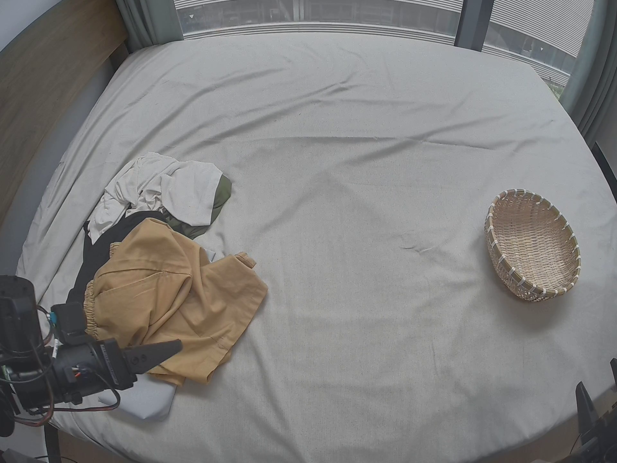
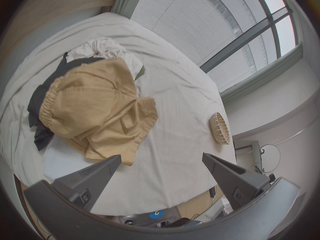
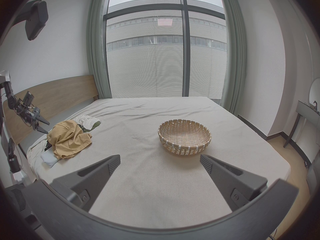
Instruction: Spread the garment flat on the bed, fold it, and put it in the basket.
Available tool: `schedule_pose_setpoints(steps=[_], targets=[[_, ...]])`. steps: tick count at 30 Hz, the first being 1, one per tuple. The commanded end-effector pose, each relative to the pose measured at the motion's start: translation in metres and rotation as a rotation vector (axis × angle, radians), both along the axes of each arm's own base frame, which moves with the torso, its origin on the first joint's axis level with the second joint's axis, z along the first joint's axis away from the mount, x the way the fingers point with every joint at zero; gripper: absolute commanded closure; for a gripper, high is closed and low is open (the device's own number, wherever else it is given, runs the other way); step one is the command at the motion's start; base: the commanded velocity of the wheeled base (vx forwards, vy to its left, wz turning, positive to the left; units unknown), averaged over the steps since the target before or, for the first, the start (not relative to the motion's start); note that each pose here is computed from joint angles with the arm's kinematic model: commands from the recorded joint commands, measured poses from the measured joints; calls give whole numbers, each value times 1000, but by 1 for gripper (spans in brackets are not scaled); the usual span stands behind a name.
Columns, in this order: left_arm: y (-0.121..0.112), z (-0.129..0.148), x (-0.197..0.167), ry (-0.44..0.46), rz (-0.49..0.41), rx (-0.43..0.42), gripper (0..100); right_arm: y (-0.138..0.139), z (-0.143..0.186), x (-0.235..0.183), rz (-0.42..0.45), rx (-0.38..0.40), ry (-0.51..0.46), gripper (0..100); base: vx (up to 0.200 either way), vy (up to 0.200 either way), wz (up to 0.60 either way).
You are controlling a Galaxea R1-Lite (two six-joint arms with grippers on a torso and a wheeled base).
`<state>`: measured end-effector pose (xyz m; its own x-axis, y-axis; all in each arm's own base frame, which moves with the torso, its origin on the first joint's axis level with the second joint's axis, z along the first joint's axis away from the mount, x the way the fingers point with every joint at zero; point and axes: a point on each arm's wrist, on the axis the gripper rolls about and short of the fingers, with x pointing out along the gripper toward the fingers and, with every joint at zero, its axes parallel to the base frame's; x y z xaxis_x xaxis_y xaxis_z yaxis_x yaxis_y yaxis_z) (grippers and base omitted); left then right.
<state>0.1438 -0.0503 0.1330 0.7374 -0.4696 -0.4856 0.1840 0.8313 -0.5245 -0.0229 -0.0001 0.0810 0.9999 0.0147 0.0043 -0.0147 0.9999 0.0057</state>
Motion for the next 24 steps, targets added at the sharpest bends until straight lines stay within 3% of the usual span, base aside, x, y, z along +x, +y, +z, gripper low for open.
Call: schedule_pose_setpoints(steps=[1,8,11,24], targets=[[-4,-37,16,142,1,35,0,0,-5,0,1,0,6,0,0,0,0],[-5,-59,25,206,16,54,0,0,-5,0,1,0,6,0,0,0,0],[-4,-71,26,277,24,62,0,0,-5,0,2,0,6,0,0,0,0],[-10,-91,45,301,49,37,0,0,-5,0,1,0,6,0,0,0,0]])
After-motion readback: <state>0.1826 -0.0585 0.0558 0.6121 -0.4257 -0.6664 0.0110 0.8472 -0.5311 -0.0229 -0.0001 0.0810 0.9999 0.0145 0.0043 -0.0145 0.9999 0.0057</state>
